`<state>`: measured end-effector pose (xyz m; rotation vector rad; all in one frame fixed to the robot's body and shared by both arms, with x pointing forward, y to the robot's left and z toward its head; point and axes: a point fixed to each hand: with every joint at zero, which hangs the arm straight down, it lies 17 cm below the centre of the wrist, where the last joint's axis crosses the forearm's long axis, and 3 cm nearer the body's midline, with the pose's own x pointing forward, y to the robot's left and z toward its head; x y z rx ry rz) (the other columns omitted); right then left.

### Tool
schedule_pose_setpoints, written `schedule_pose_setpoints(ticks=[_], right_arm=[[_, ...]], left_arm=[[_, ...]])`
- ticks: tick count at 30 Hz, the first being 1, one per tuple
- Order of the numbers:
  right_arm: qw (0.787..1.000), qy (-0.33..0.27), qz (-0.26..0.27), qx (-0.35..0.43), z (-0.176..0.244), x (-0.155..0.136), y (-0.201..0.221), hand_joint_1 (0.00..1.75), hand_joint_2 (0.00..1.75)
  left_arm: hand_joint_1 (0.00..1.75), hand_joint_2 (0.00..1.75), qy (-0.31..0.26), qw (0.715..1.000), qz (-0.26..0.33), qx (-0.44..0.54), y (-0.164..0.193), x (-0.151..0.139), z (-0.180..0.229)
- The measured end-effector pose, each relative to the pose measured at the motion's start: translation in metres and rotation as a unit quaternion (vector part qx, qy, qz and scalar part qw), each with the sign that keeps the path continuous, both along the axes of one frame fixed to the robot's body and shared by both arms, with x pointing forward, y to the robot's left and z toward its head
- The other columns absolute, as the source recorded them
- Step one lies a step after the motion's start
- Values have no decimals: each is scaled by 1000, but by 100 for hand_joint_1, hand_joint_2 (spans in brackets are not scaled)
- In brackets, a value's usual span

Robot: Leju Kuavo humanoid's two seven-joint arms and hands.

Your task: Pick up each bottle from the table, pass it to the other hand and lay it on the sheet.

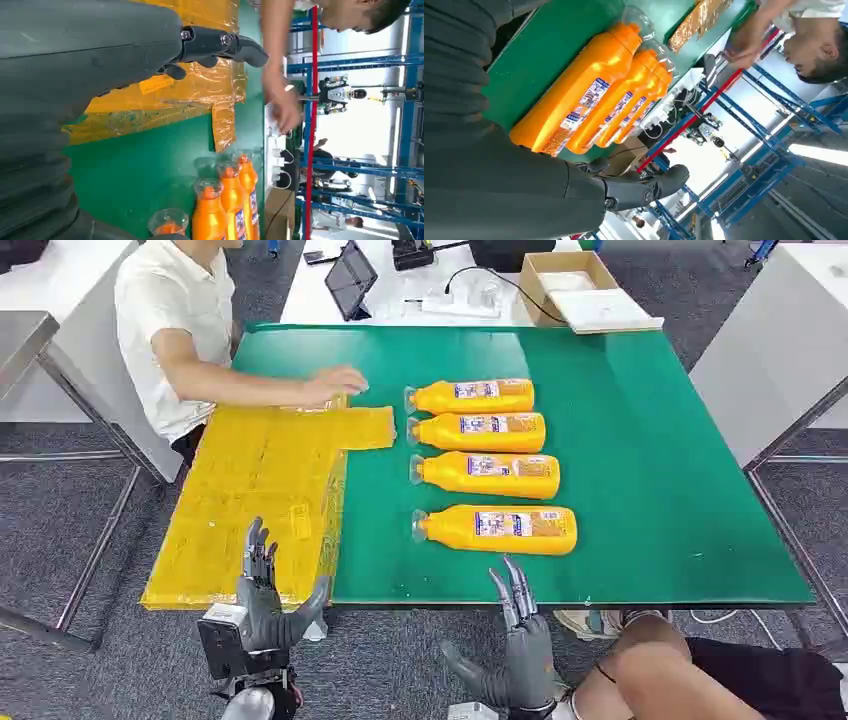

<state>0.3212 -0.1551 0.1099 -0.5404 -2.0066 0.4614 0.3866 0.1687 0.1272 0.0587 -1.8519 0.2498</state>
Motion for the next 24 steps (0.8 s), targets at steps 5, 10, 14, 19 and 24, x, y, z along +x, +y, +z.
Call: schedule_pose_setpoints(ticks=[5,10,14,19,24], right_arm=[[1000,0,0,0,0,0,0,0,175],[1000,-3,2,-9,-1,-1,1,0,175],[1000,-3,-2,-12,-1,0,-2,0,175],[999,-13,-6,-44,0,2,-4,0,175],[992,-28,-48,-115,4,24,-41,0,175]], left_arm=[[0,175,0,1000,0,0,0,0,0],[0,175,0,1000,0,0,0,0,0],[0,175,0,1000,0,0,0,0,0],[0,175,1,1000,-1,-1,0,0,0],[0,175,-7,1000,-13,-4,-4,4,5]])
